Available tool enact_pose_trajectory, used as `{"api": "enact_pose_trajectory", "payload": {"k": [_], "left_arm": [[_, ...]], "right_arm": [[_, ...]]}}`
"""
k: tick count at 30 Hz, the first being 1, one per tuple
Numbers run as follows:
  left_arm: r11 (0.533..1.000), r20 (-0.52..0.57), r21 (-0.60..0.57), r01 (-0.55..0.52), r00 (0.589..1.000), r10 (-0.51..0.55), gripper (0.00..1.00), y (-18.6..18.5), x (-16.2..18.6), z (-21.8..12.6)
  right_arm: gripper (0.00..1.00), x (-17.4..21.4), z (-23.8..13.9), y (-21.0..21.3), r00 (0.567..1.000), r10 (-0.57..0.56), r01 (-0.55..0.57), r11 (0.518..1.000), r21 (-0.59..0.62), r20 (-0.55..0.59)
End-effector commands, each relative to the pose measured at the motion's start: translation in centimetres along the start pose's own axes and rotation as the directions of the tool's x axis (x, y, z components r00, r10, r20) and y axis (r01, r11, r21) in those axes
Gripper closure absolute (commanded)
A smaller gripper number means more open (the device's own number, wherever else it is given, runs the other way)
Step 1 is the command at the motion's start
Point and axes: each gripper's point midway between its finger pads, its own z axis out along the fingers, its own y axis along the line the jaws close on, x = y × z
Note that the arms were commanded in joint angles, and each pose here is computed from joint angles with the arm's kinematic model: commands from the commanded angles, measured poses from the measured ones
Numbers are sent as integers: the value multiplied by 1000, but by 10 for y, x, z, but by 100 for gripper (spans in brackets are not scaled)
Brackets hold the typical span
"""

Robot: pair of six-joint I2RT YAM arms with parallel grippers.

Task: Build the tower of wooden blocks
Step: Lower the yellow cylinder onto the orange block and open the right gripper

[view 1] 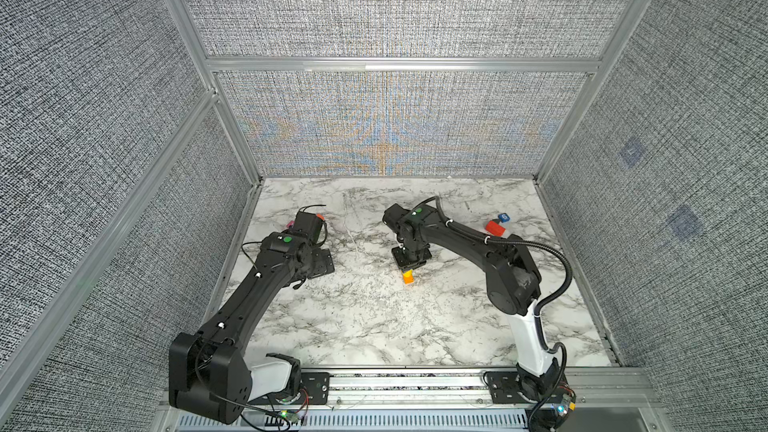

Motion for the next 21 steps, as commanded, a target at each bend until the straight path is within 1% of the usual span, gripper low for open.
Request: {"api": "enact_pose_trajectory", "payload": {"k": [1, 5, 15, 16, 21], "left_arm": [[1000, 3, -3, 0, 1000, 0, 1, 1, -1, 0], [1000, 1, -3, -1, 1000, 1, 1, 0, -1, 1], [1000, -3, -3, -4, 1000, 4, 1, 0, -1, 0], [1000, -3, -4, -4, 1000, 4, 1, 0, -1, 1], [1000, -1, 7, -6, 1000, 6, 1, -2, -2, 0]], "right_arm": [[74, 1, 2, 0, 1000, 2, -2, 1000, 1, -8], [73, 1, 6, 1, 1000, 2, -3, 1000, -3, -12], [66, -1, 11, 1, 1000, 3, -3, 1000, -4, -17], [65, -2, 11, 1, 1000, 5, -5, 1000, -4, -16], [50, -2, 9, 0, 1000, 3, -3, 1000, 0, -11]]}}
